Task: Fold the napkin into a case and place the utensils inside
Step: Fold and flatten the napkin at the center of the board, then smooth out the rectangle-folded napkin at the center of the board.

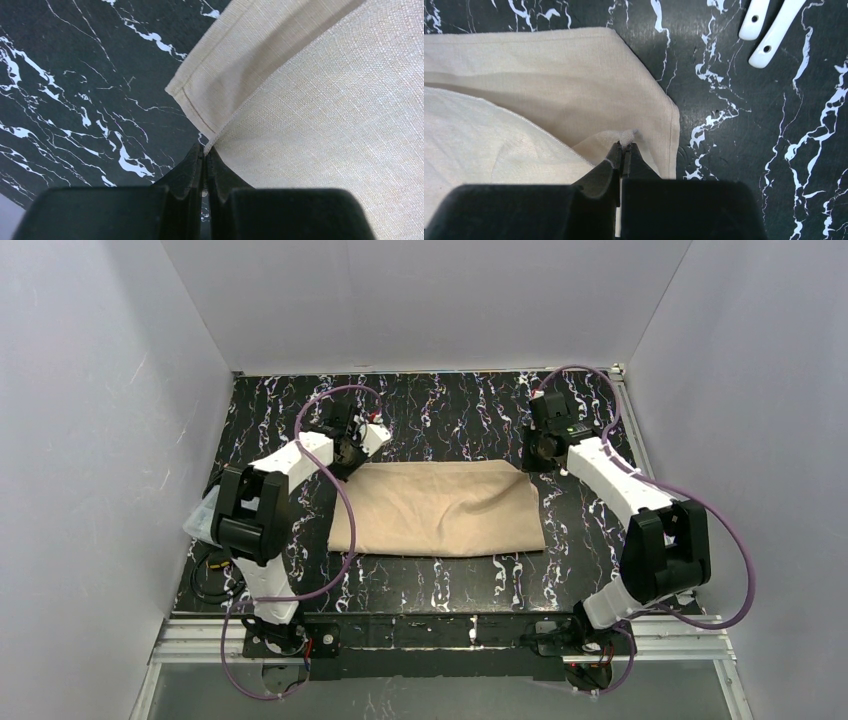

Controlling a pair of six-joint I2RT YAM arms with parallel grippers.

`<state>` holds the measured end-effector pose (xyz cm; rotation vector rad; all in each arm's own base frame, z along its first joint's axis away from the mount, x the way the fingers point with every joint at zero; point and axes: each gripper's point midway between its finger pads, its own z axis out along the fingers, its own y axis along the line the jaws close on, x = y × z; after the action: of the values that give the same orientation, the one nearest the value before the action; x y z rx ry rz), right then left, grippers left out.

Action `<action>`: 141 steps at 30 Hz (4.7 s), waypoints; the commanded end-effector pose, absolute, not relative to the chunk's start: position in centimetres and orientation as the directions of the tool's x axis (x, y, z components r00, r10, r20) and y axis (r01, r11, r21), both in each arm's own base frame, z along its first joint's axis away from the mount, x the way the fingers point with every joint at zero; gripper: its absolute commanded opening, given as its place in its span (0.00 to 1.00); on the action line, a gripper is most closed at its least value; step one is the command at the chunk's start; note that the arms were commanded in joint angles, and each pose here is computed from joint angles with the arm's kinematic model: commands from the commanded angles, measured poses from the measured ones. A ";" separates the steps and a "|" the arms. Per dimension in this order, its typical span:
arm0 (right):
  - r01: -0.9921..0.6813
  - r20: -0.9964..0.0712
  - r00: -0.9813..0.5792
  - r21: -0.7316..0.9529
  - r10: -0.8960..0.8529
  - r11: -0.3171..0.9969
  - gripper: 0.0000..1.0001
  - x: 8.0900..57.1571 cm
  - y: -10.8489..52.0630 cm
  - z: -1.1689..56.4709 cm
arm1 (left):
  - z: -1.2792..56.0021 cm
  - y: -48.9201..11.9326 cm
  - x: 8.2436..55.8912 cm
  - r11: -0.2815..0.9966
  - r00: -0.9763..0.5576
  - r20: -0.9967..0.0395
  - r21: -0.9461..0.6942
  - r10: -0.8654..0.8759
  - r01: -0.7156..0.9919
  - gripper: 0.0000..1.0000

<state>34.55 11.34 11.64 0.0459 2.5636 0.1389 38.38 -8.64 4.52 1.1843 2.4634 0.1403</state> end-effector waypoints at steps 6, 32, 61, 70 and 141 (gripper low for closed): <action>-0.001 -0.624 -0.780 0.079 0.049 0.997 0.01 38.7 11.3 13.5 | 5.0 -9.0 41.6 0.649 -0.555 -0.341 0.326 0.759 0.688 0.00; 0.044 -0.653 -0.755 0.040 0.060 0.998 0.01 40.7 10.7 12.2 | 5.9 -8.9 42.0 0.637 -0.556 -0.313 0.351 0.770 0.686 0.00; 0.080 -0.665 -0.741 0.048 0.092 0.996 0.74 42.3 10.6 12.2 | 11.8 -8.6 42.0 0.657 -0.545 -0.368 0.375 0.753 0.654 0.88; 0.034 -0.683 -0.720 0.145 0.125 0.989 0.90 39.0 11.4 16.5 | 12.3 -15.1 30.5 0.617 -0.610 -0.375 -0.115 0.699 0.778 0.85; 0.410 -0.254 -0.838 0.294 0.484 0.864 0.82 21.7 5.1 7.8 | -1.4 -10.8 24.6 0.616 -0.625 -0.038 -0.132 0.780 0.777 0.25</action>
<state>21.21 6.71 7.34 0.5917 2.7640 0.4480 25.19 -13.66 1.41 1.2968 2.7701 -0.3827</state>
